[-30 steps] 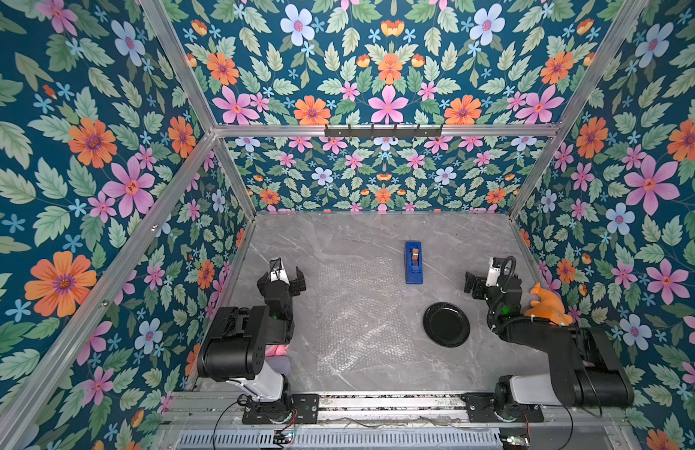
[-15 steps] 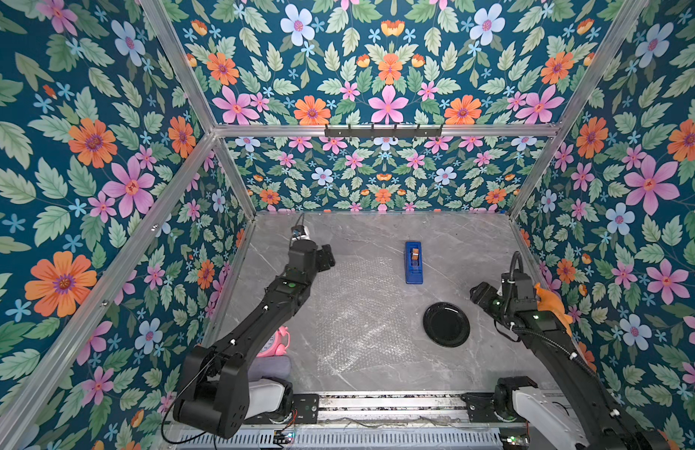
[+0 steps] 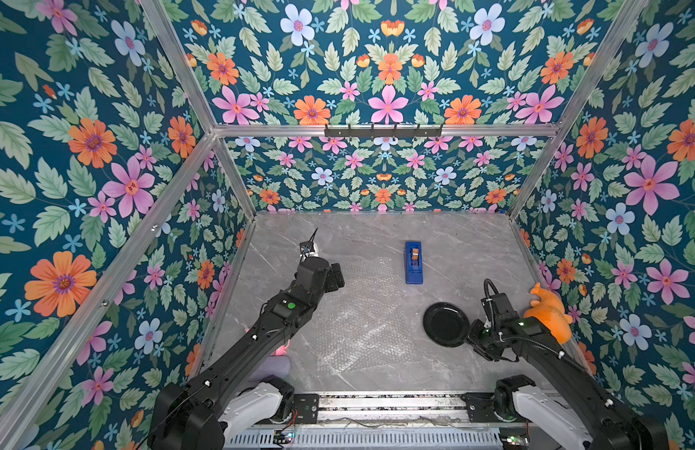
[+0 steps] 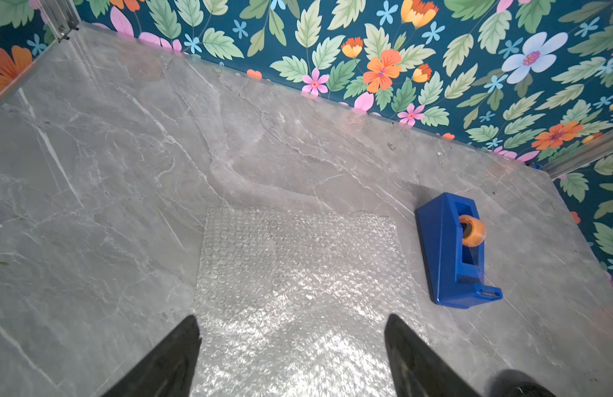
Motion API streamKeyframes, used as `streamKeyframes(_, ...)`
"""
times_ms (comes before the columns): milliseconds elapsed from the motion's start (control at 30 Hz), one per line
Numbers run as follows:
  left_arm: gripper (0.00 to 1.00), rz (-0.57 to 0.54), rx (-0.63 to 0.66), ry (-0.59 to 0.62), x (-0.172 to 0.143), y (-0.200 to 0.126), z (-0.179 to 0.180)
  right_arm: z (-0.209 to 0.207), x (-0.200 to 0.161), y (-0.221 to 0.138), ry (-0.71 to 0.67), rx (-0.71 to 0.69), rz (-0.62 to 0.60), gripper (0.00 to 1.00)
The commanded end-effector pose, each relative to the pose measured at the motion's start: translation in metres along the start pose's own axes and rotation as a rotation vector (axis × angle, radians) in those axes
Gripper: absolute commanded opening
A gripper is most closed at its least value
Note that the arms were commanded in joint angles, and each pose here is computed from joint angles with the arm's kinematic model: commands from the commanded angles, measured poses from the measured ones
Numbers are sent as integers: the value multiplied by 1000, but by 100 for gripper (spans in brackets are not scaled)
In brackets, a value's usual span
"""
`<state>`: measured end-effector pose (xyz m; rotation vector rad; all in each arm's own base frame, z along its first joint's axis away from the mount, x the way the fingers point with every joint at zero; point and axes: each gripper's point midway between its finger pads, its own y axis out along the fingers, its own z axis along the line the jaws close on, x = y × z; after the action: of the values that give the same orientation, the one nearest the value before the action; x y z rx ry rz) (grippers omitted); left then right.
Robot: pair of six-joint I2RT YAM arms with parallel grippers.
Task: Wrap dinner plates in bubble wrap
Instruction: Pick up the plate from the center of the board.
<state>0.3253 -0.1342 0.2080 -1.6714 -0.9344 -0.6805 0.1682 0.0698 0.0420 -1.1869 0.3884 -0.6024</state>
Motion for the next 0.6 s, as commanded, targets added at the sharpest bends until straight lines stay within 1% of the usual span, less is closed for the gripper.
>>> streamKeyframes(0,82,6,44,-22,4,3,4,14,6,10,16,50,0,48)
streamKeyframes(133,79,24,-4,-68,1,7,-6,21,13,19,8,57,3,45)
streamKeyframes(200,78,39,-17,-75,-3,11,-9,18,14,23,13,37,3,40)
streamKeyframes(300,76,74,-5,-75,-11,16,-8,13,13,31,25,28,6,34)
streamKeyframes(400,75,86,-1,-81,-16,17,-6,9,10,36,34,22,18,25)
streamKeyframes(433,75,86,1,-81,-17,17,-5,8,10,36,36,21,17,20)
streamKeyframes(467,74,85,5,-81,-16,16,-4,7,9,35,36,20,16,15)
streamKeyframes(567,73,77,9,-82,-16,12,-2,12,9,25,13,43,0,6)
